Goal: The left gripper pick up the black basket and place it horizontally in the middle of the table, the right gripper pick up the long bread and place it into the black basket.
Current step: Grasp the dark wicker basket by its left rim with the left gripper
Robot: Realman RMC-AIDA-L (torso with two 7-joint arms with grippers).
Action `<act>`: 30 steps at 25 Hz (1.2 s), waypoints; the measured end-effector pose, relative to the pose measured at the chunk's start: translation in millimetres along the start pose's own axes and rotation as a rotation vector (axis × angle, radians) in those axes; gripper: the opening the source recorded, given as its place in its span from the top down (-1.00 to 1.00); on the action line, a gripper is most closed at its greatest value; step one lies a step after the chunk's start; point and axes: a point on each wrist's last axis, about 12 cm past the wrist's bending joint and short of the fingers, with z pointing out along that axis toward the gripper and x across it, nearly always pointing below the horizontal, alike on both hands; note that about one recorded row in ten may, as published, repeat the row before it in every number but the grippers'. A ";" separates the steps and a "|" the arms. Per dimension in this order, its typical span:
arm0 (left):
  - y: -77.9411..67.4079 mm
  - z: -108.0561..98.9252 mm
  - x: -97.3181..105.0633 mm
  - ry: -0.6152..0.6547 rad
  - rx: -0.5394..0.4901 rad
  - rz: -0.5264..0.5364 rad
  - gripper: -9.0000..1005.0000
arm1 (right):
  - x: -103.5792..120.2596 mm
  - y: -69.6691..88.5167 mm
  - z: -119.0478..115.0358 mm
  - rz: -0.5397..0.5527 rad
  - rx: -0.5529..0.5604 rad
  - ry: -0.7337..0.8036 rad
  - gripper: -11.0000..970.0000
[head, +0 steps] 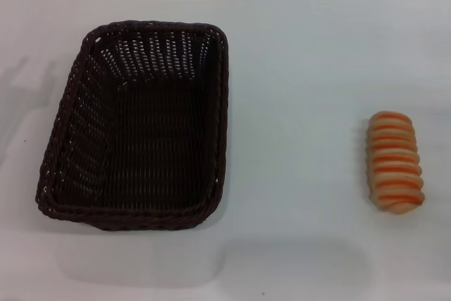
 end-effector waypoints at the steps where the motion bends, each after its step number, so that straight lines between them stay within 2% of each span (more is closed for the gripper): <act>1: 0.0 0.0 0.0 0.000 0.000 0.000 -0.08 | 0.0 0.0 0.0 0.000 0.000 0.000 -0.19; 25: -2.7 3.3 1.1 0.006 0.018 -0.013 -0.09 | -0.2 -1.4 0.1 -0.002 0.005 -0.001 -0.19; 28: -0.1 6.4 0.7 0.021 0.013 -0.058 -0.09 | -0.2 -1.4 0.1 -0.002 0.005 -0.001 -0.18; 30: 6.6 15.7 -2.7 0.066 0.004 -0.144 -0.09 | -0.6 -1.1 0.3 -0.001 0.004 -0.002 -0.18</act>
